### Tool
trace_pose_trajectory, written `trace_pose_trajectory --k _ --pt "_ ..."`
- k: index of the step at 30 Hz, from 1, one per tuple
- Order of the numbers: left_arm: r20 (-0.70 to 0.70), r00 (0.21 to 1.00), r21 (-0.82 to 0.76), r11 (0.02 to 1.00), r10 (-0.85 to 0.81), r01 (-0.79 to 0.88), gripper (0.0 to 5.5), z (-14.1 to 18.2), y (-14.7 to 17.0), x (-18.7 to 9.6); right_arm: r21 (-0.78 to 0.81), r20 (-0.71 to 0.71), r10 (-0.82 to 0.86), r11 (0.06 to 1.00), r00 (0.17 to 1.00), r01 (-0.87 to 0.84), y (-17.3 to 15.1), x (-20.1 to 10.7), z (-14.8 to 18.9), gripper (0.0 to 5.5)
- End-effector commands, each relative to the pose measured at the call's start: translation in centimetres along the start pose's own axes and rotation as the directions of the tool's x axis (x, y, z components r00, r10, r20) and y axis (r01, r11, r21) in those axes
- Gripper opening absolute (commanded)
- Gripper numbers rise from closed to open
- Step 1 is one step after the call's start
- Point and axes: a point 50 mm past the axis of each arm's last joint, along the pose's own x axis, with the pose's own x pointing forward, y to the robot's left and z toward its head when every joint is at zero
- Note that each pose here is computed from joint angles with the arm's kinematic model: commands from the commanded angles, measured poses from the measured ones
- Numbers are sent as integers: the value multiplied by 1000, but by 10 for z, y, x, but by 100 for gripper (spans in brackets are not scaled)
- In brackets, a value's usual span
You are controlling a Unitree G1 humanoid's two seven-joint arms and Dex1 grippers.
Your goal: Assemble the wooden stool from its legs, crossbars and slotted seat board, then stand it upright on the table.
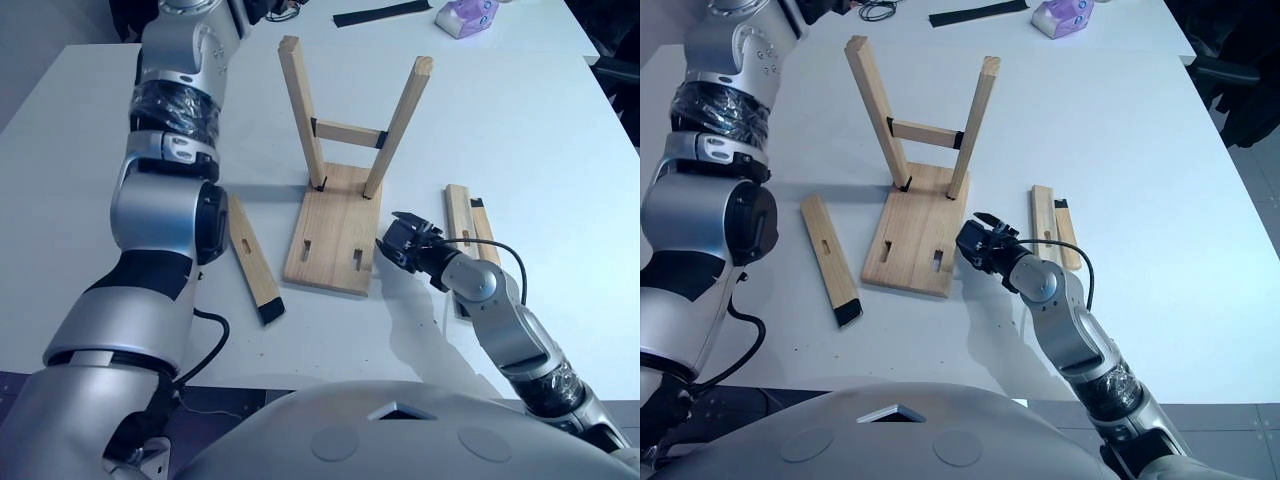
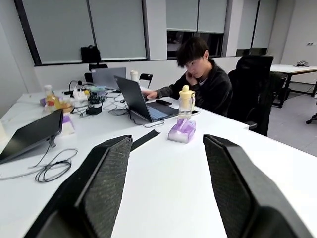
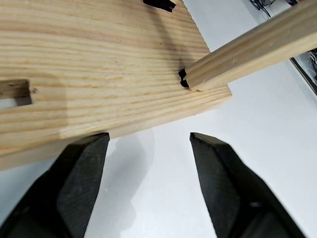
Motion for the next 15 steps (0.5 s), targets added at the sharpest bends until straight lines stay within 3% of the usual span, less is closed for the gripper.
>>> trace_pose_trajectory --k 1,11,13,15 --pt "19 999 8 999 33 -33 266 14 3 4 -5 15 6 1000 1000 -6 0 0 3 303" --pt "55 996 -36 997 -68 70 266 35 -12 8 5 5 4 1000 1000 -4 3 -2 0 303" --pt "11 996 -37 995 -92 92 266 19 -16 8 8 4 5 1000 1000 -5 4 -2 0 303" --pt "-93 992 -50 995 -88 84 266 -18 -15 4 11 4 7 1000 1000 -7 5 -2 0 303"
